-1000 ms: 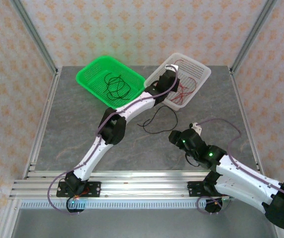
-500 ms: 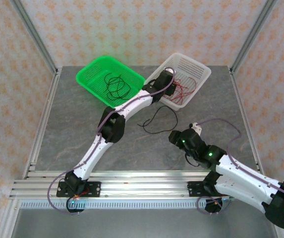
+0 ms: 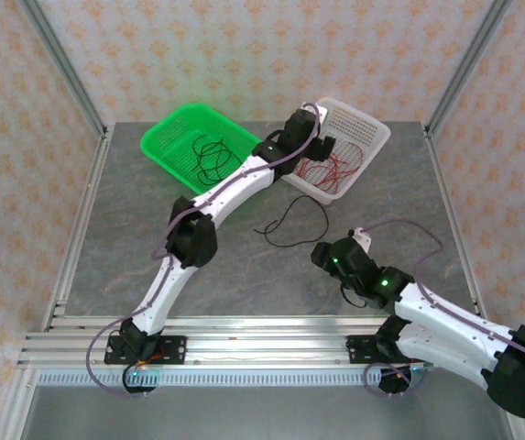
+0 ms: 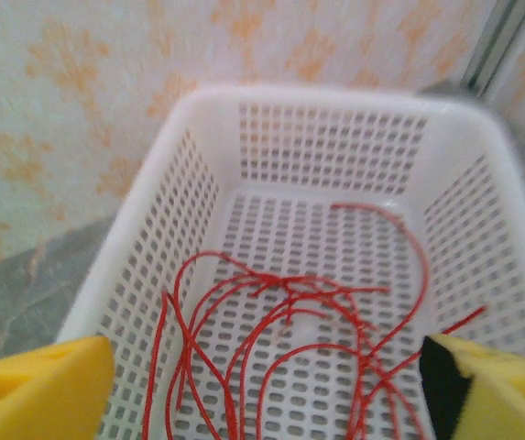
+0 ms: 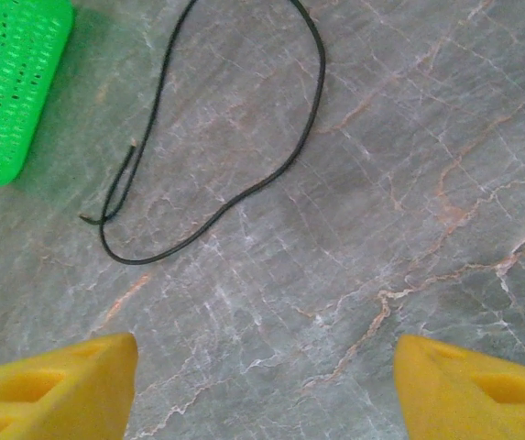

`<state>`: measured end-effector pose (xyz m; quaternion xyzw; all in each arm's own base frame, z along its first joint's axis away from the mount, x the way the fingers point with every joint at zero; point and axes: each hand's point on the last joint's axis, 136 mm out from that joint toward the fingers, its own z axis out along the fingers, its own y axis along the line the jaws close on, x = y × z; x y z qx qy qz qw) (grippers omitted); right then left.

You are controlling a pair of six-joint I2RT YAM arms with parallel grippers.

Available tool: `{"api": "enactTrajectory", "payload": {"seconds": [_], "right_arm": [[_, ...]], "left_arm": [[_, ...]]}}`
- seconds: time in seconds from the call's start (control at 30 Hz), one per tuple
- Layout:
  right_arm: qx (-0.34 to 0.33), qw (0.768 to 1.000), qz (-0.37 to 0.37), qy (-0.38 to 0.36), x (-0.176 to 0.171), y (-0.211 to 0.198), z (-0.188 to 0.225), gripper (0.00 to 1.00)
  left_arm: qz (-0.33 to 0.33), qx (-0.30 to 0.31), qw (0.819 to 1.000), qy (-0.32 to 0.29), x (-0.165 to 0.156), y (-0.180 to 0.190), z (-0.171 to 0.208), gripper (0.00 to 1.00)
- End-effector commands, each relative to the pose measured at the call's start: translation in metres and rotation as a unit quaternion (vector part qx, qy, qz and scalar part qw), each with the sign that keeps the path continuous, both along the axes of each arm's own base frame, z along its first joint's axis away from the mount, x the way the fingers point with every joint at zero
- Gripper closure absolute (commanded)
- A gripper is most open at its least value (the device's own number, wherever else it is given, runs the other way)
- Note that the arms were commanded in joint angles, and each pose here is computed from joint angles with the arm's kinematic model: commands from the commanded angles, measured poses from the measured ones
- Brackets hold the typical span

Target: Untangle the cables

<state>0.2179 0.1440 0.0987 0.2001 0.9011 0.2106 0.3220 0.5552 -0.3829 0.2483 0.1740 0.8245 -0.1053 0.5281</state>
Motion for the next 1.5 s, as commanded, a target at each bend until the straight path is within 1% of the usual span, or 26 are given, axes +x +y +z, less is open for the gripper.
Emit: {"api": "enactTrajectory", "payload": {"seconds": [0.0, 0.2, 0.3, 0.4, 0.5, 0.6, 0.83, 0.93, 1.03, 1.3, 1.37, 1.47], "right_arm": [[-0.008, 1.000, -0.021, 0.006, 0.003, -0.003, -0.003, 0.27], [-0.013, 0.997, -0.069, 0.025, 0.007, -0.010, -0.015, 0.27], [-0.003, 0.994, -0.106, 0.030, 0.011, -0.012, -0.017, 0.31], [0.005, 0.992, -0.121, 0.043, 0.015, -0.006, -0.020, 0.31], [-0.020, 0.989, -0.129, 0.069, 0.017, -0.005, -0.027, 0.31], [-0.040, 0.986, -0.126, 0.101, 0.019, 0.001, -0.037, 0.31], [-0.054, 0.983, -0.122, 0.124, 0.041, 0.010, -0.041, 0.35], [-0.076, 0.980, -0.128, 0.134, 0.054, 0.007, -0.045, 0.36], [-0.097, 0.976, -0.131, 0.146, 0.065, 0.005, -0.051, 0.39], [-0.164, 0.964, -0.132, 0.164, 0.097, 0.004, -0.074, 0.45], [-0.178, 0.960, -0.130, 0.170, 0.102, 0.007, -0.081, 0.48], [-0.189, 0.956, -0.125, 0.183, 0.104, 0.009, -0.092, 0.59]], "left_arm": [[-0.018, -0.052, 0.997, -0.053, -0.028, 0.001, 0.078, 0.06], [-0.004, -0.081, 0.994, -0.078, -0.064, 0.035, 0.128, 0.05], [0.029, -0.087, 0.992, -0.086, -0.084, 0.064, 0.147, 0.05], [0.060, -0.091, 0.990, -0.083, -0.104, 0.093, 0.153, 0.05], [0.078, -0.095, 0.990, -0.070, -0.127, 0.117, 0.150, 0.07], [0.089, -0.094, 0.990, -0.051, -0.147, 0.135, 0.138, 0.09], [0.090, -0.093, 0.991, -0.031, -0.177, 0.158, 0.114, 0.12], [0.092, -0.088, 0.991, -0.029, -0.183, 0.164, 0.108, 0.13], [0.090, -0.085, 0.992, -0.030, -0.188, 0.168, 0.105, 0.15], [0.088, -0.075, 0.993, -0.038, -0.191, 0.173, 0.099, 0.17], [0.088, -0.070, 0.993, -0.038, -0.191, 0.174, 0.098, 0.18], [0.087, -0.066, 0.993, -0.038, -0.192, 0.175, 0.095, 0.19]]}}
